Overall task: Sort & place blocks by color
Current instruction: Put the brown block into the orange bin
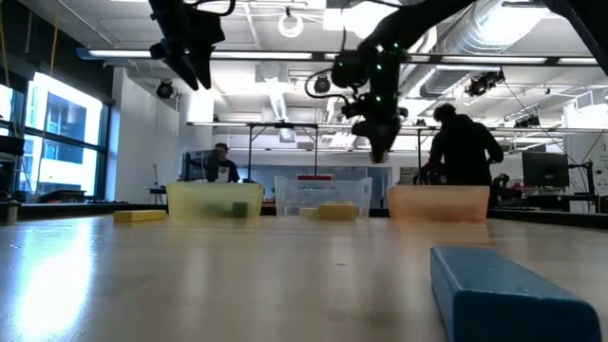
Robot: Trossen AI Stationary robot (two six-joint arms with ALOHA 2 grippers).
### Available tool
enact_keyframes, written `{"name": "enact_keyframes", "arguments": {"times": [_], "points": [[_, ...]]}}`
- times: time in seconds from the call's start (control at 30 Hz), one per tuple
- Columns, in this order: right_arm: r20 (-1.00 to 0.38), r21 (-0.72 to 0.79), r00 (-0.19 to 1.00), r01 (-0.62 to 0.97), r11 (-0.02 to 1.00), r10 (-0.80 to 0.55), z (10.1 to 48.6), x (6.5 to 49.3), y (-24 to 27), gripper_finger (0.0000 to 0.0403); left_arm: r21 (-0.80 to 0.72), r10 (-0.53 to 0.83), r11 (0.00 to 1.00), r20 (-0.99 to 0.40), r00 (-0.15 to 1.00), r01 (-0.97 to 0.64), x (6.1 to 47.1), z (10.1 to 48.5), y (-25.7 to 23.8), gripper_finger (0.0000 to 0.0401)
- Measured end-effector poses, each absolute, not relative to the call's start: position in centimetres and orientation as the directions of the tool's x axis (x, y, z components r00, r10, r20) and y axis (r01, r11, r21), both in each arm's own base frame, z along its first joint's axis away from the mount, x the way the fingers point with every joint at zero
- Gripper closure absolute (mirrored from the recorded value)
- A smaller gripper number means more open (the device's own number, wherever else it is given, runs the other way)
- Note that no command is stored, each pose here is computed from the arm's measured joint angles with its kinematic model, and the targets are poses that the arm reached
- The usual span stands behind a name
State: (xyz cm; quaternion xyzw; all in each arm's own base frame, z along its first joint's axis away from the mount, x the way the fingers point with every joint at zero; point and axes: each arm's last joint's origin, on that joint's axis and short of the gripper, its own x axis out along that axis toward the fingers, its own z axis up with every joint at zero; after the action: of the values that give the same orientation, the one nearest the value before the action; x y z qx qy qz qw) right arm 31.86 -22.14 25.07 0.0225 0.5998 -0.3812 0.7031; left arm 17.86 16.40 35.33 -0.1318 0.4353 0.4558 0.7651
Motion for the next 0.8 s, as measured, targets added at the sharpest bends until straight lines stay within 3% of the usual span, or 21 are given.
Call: {"name": "enact_keyframes", "arguments": {"times": [0.53,0.8], "points": [[-0.966,-0.04,0.115,0.819,0.572,-0.233,24.7,23.7,-30.3,0.0299,0.091,0.563,0.397,-0.81,0.164,-0.913,16.4,34.8,18.7,0.0188],[-0.987,0.001,0.091,0.829,0.56,-0.134,23.5,22.9,-30.6,0.0299,0.05,0.478,0.386,-0.865,0.153,-0.921,17.8,32.6,20.2,0.0188]]}}
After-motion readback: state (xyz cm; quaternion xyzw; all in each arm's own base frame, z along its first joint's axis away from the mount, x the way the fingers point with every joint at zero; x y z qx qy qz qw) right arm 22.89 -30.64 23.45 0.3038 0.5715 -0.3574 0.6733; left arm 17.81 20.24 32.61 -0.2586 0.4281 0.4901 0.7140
